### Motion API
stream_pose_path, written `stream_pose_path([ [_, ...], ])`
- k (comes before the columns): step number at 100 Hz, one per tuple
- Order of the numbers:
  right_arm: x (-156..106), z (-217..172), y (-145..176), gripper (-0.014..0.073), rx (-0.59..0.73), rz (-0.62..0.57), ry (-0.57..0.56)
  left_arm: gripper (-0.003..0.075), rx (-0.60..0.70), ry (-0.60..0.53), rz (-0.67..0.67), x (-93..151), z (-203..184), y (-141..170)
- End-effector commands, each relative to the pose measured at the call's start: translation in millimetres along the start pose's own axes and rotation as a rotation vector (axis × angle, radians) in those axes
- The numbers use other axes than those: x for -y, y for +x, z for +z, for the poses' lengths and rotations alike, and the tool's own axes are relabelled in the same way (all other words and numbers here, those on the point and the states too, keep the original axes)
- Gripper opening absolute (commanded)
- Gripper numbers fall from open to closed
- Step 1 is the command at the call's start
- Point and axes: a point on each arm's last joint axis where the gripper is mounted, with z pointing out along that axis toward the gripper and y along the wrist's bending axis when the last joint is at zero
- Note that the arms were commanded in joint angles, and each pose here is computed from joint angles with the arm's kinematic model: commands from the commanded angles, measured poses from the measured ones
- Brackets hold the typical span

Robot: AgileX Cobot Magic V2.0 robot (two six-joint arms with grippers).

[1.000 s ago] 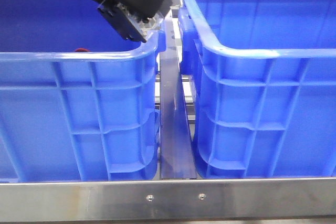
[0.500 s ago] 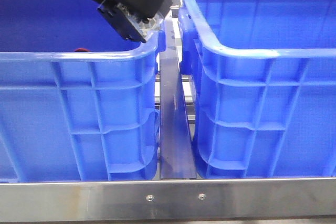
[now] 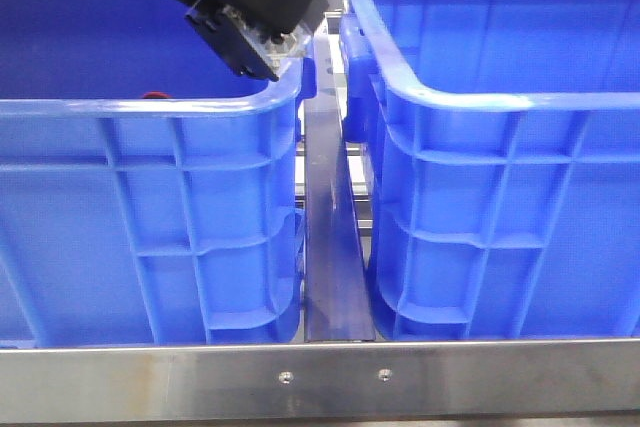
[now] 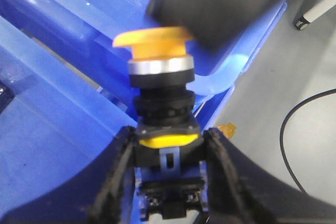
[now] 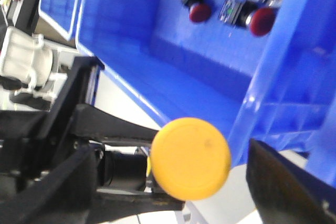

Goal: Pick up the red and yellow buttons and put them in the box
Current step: 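Grasp the yellow button cap with the right gripper from the left gripper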

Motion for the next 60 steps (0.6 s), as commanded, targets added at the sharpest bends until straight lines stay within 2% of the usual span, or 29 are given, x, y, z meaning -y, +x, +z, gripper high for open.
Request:
stream_pose_path([
  [1, -14.7, -3.0, -7.9, 0.0584, 0.049, -0.014, -0.058, 0.0102, 0.126, 0.005, -0.009, 2.5, -11.7, -18.5],
  [9, -14.3, -2.8, -8.3, 0.0512, 0.052, -0.013, -0.056, 0.0102, 0.126, 0.005, -0.009, 2.5, -11.7, -18.5],
  [21, -14.9, -3.6, -8.5, 0.0293, 0.059, -0.015, -0.055, 0.0103, 0.126, 0.005, -0.009, 2.5, -11.7, -18.5],
  [29, -15.0, -3.6, -8.4, 0.0207, 0.057, -0.015, -0.056, 0.0122, 0.126, 0.005, -0.009, 2.5, -11.7, -18.5],
  [34, -15.0, -3.6, -8.4, 0.0197, 0.057, -0.015, -0.056, 0.0167, 0.126, 0.005, -0.007, 2.5, -11.7, -18.5],
  [49, -15.1, -4.0, -8.7, 0.0197, 0.062, -0.016, -0.054, 0.0456, 0.122, 0.006, -0.007, 2.6, -11.6, -18.1],
  [55, -14.9, -5.9, -11.0, 0.0197, 0.081, -0.024, -0.047, 0.0514, 0.122, 0.006, -0.009, 2.6, -11.6, -18.1],
  [60, -14.4, -10.9, -16.2, 0.0197, 0.103, -0.042, -0.039, 0.0524, 0.121, 0.007, -0.011, 2.7, -11.6, -18.0],
])
